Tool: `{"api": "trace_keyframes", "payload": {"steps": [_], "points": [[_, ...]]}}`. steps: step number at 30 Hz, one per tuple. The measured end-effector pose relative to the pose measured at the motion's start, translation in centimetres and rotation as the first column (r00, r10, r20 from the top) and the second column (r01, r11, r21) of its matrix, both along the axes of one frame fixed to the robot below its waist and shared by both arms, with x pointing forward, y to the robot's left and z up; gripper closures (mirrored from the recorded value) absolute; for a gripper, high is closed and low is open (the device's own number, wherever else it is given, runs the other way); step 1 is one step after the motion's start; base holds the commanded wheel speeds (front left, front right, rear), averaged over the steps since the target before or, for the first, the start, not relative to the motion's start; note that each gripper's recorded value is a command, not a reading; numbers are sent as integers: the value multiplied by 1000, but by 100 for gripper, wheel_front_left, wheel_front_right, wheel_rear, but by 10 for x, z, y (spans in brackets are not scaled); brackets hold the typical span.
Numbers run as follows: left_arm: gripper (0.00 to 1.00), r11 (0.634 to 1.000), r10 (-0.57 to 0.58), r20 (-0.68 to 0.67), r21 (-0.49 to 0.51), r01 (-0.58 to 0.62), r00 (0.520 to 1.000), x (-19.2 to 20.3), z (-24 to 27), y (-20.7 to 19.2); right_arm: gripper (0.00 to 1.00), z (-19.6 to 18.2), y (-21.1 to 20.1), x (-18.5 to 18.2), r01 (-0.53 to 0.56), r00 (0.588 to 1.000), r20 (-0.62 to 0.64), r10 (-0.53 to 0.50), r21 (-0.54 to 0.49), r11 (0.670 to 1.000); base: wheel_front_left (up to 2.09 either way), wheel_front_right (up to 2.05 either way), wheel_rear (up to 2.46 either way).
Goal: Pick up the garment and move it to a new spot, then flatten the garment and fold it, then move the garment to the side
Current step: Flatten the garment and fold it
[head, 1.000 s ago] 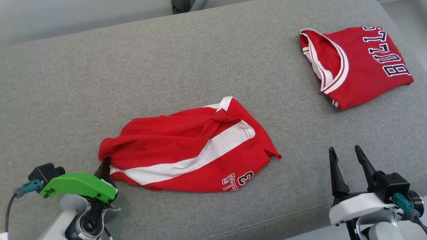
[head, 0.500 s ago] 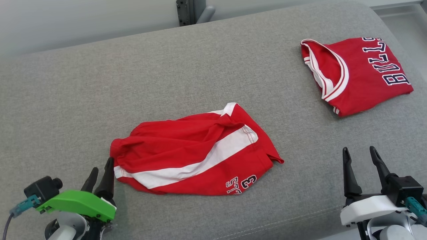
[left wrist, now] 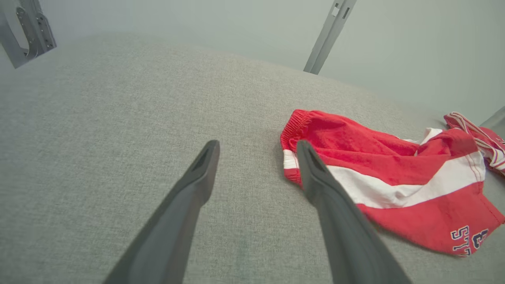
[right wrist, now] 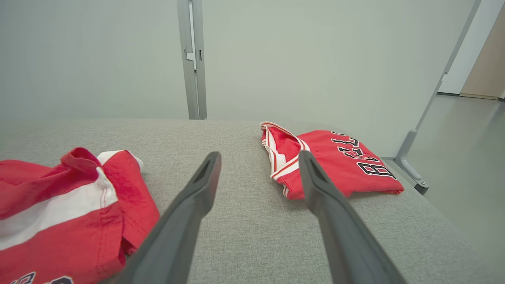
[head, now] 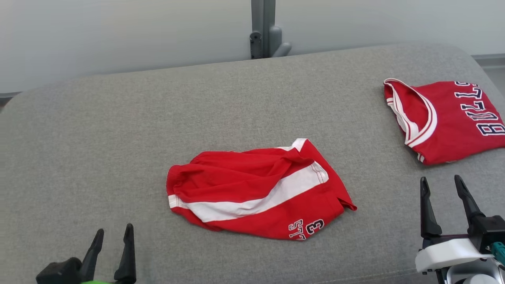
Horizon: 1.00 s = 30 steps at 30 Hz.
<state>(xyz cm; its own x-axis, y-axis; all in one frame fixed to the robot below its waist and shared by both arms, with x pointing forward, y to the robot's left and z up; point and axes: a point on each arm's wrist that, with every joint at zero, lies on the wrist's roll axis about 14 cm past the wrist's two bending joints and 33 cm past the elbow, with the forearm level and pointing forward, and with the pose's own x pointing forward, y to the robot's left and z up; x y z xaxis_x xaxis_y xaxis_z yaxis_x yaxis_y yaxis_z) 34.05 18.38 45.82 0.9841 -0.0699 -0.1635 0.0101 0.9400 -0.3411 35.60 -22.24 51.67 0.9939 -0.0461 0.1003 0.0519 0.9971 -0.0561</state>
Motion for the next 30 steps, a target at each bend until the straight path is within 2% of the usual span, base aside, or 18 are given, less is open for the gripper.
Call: {"api": "trace_keyframes", "payload": {"steps": [2, 15, 22, 30], "points": [[0, 999, 14, 25, 46, -15, 1000, -10, 4, 10, 0, 1, 5, -1, -15, 1000, 5, 15, 0, 1000, 0, 0, 0], [0, 987, 61, 127, 139, -79, 990, -56, 15, 32, 0, -6, 43, -3, -133, 991, -18, 133, 0, 991, 0, 0, 0], [0, 985, 69, 165, 147, -94, 984, -59, 22, 35, 0, -14, 63, -5, -191, 981, -42, 192, 17, 981, 0, 0, 0], [0, 985, 45, 177, 154, -73, 983, -52, 24, 27, 0, -21, 65, -10, -195, 979, -60, 197, 39, 980, 0, 0, 0]]}}
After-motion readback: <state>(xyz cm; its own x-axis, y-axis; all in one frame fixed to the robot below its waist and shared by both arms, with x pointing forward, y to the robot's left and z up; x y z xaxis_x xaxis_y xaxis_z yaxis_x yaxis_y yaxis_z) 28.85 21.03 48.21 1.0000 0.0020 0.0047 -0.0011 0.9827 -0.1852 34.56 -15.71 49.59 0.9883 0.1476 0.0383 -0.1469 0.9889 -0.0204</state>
